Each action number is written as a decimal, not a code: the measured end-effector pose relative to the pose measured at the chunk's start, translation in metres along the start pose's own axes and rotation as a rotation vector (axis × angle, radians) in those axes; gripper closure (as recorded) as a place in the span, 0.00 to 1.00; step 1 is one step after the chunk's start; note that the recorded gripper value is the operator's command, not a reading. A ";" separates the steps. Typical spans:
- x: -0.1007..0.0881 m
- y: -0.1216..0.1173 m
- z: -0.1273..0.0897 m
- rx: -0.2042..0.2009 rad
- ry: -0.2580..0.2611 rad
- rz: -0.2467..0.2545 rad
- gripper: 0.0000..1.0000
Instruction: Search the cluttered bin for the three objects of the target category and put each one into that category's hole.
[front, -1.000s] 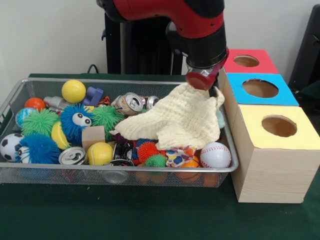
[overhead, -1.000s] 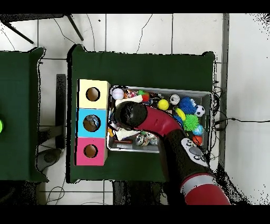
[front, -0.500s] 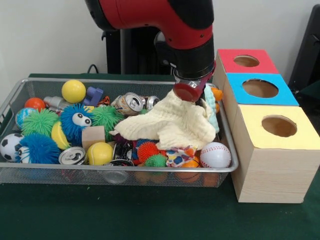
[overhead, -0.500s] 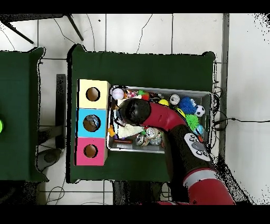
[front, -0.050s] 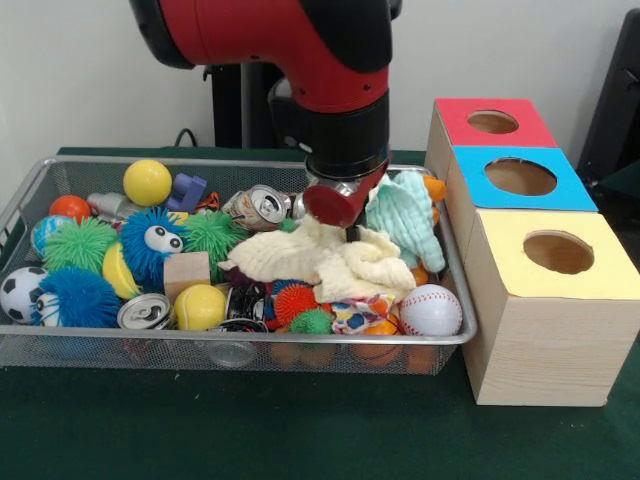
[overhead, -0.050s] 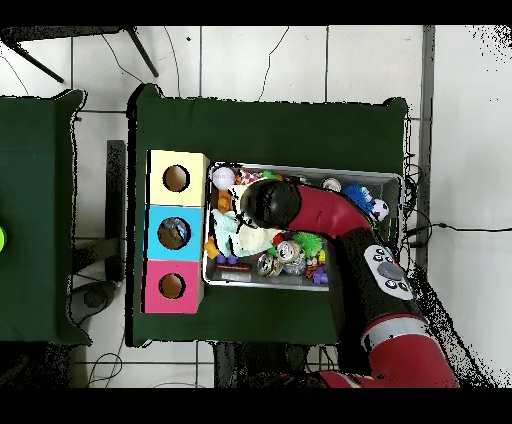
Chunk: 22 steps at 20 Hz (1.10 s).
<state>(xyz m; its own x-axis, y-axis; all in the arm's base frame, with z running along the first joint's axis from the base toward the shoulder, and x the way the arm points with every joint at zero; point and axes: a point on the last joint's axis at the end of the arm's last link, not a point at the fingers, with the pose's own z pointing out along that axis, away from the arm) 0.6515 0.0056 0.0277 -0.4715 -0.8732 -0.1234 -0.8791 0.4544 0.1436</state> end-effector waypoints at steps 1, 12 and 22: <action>0.001 -0.001 0.000 0.002 0.002 0.000 0.00; 0.024 -0.012 -0.034 -0.049 0.069 0.045 0.00; 0.031 -0.022 -0.127 -0.212 0.174 0.084 0.00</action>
<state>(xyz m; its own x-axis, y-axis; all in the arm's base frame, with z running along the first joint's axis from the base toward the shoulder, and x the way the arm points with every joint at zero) 0.6650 -0.0536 0.1451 -0.5072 -0.8593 0.0658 -0.7944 0.4958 0.3508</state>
